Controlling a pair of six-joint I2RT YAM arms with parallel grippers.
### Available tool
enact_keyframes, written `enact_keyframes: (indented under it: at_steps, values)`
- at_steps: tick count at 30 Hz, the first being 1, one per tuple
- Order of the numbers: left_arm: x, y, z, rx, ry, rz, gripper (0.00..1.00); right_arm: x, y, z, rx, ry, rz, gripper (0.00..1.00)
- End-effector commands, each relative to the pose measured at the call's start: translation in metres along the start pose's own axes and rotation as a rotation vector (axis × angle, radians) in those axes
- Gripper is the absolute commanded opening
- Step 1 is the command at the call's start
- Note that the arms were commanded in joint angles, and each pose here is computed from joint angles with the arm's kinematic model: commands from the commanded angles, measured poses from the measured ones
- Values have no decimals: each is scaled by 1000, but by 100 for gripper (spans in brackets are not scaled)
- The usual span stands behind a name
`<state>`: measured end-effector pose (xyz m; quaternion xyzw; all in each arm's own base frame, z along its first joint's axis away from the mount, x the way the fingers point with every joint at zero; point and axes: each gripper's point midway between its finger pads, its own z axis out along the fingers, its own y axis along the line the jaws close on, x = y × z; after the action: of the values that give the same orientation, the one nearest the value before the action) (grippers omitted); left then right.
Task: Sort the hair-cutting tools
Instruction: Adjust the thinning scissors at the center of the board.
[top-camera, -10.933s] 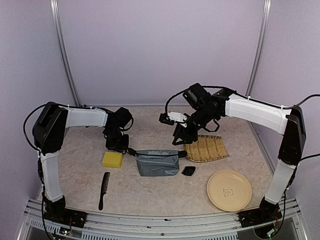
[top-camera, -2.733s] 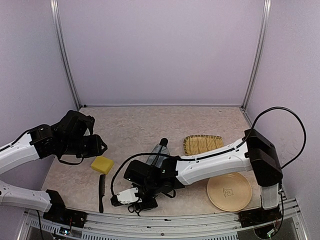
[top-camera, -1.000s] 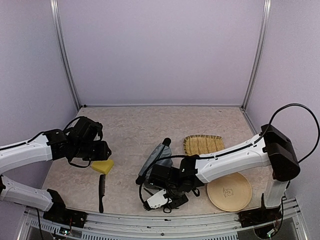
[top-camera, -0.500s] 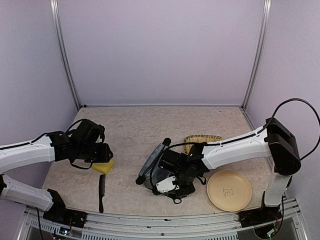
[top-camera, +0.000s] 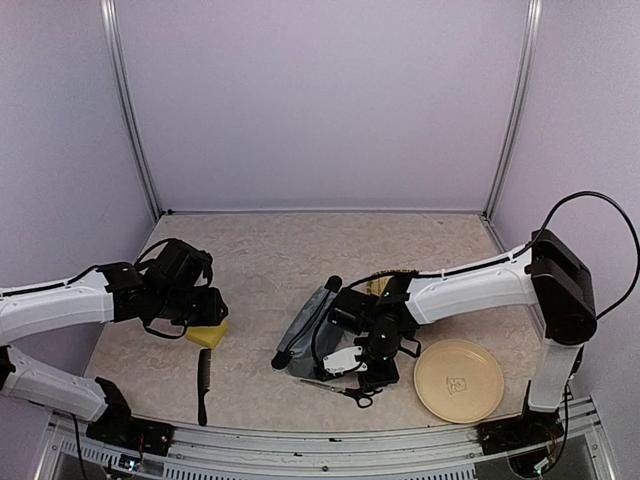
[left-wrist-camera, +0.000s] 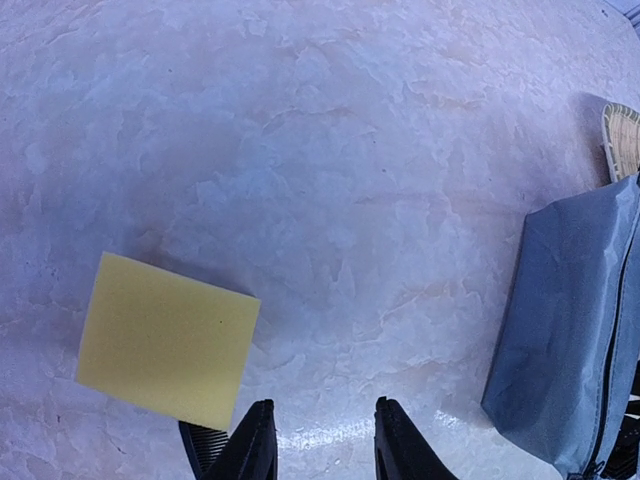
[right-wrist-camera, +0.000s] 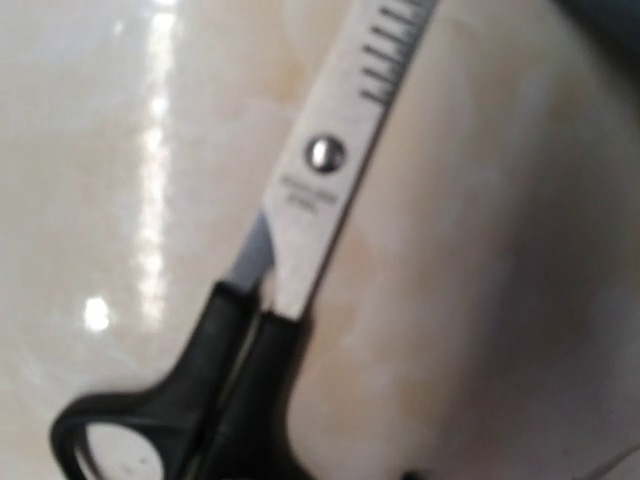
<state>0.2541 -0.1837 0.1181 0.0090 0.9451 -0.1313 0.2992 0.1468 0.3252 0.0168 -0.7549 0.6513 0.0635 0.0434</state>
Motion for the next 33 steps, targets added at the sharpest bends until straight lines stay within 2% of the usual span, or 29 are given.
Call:
enact_keyframes:
  at_steps: [1, 10, 15, 25, 33]
  values:
    - [-4, -3, 3, 14, -6, 8, 34, 6, 13, 14, -94, 42, 34, 30]
    - [0, -1, 2, 17, -4, 3, 34, 13, 9, 27, -83, 85, 41, 17]
    - [2, 1, 2, 18, -3, -1, 34, 15, 8, 27, -64, 80, 22, 0]
    - [-8, -7, -4, 51, -34, 5, 33, -6, 6, -37, 9, -62, -86, 0]
    - [-22, -49, -27, 287, -111, 53, 33, -2, 5, -48, 60, -81, -131, 0]
